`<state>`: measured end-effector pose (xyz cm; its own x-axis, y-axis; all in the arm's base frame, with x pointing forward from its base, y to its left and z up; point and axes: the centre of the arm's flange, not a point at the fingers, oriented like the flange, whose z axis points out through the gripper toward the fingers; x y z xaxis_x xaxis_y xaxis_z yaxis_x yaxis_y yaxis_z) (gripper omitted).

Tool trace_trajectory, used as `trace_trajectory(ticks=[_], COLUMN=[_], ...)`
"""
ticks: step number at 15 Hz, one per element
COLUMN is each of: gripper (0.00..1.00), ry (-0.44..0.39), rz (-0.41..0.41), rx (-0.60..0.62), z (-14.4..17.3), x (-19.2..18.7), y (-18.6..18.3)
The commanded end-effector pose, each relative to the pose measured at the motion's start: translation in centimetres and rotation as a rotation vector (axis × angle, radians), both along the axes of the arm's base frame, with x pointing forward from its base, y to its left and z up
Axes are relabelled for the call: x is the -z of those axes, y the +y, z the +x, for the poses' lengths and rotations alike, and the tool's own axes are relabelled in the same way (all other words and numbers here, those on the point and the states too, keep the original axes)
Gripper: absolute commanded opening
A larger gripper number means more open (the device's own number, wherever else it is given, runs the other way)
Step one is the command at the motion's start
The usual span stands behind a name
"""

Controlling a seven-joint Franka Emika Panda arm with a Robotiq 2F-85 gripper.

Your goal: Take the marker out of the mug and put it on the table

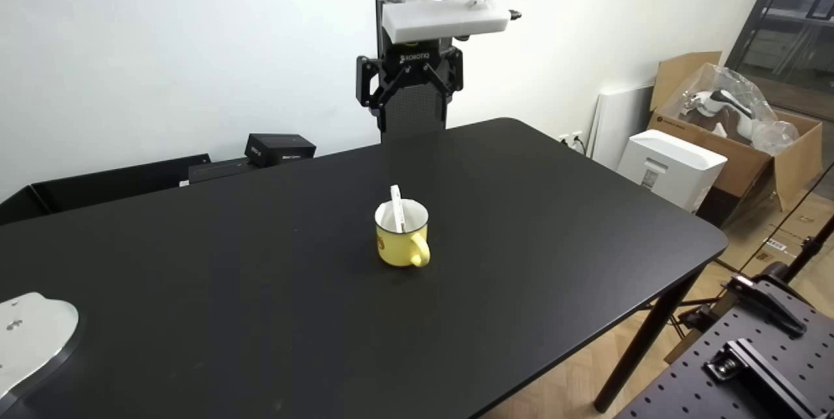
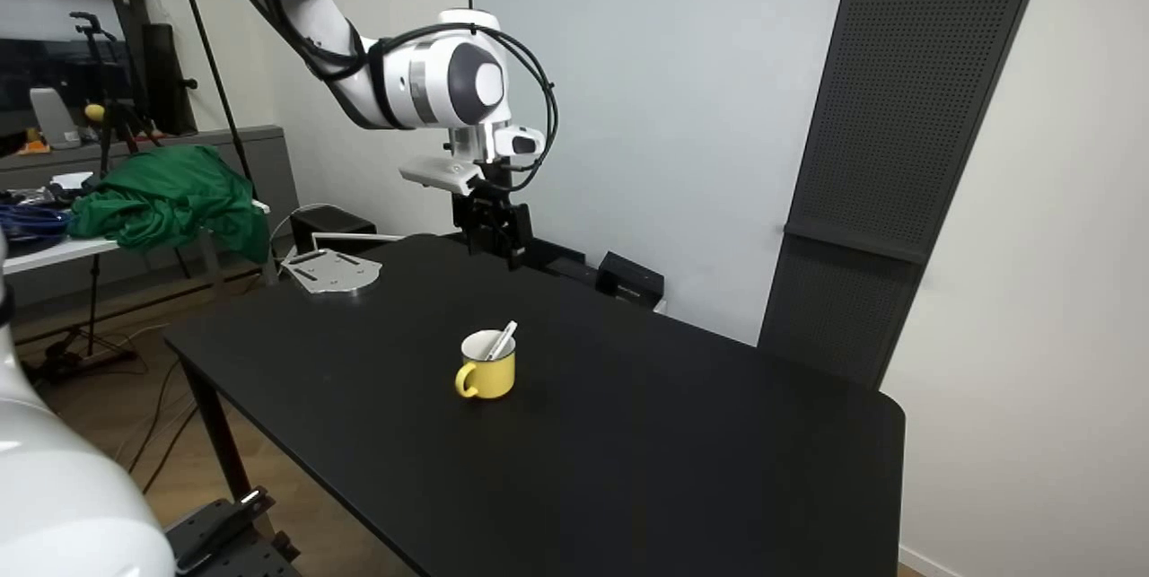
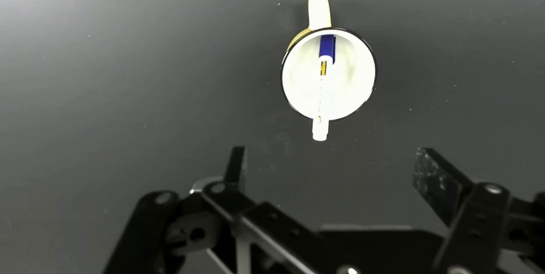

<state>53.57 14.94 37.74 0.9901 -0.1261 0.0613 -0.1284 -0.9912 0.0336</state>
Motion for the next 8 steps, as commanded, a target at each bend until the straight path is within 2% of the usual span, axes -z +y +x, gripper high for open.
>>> trace_trajectory(ticks=[1,4,5,8], gripper=[1.00,1.00,1.00,1.00], ry=[0.015,0.010,0.028,0.027], rz=[-0.019,-0.040,-0.021,-0.025], rx=[0.030,0.069,0.020,0.037], z=[0.6,0.5,0.4,0.6], x=[1.9,3.2,2.9,3.4], y=[-0.2,-1.0,-1.0,-1.4])
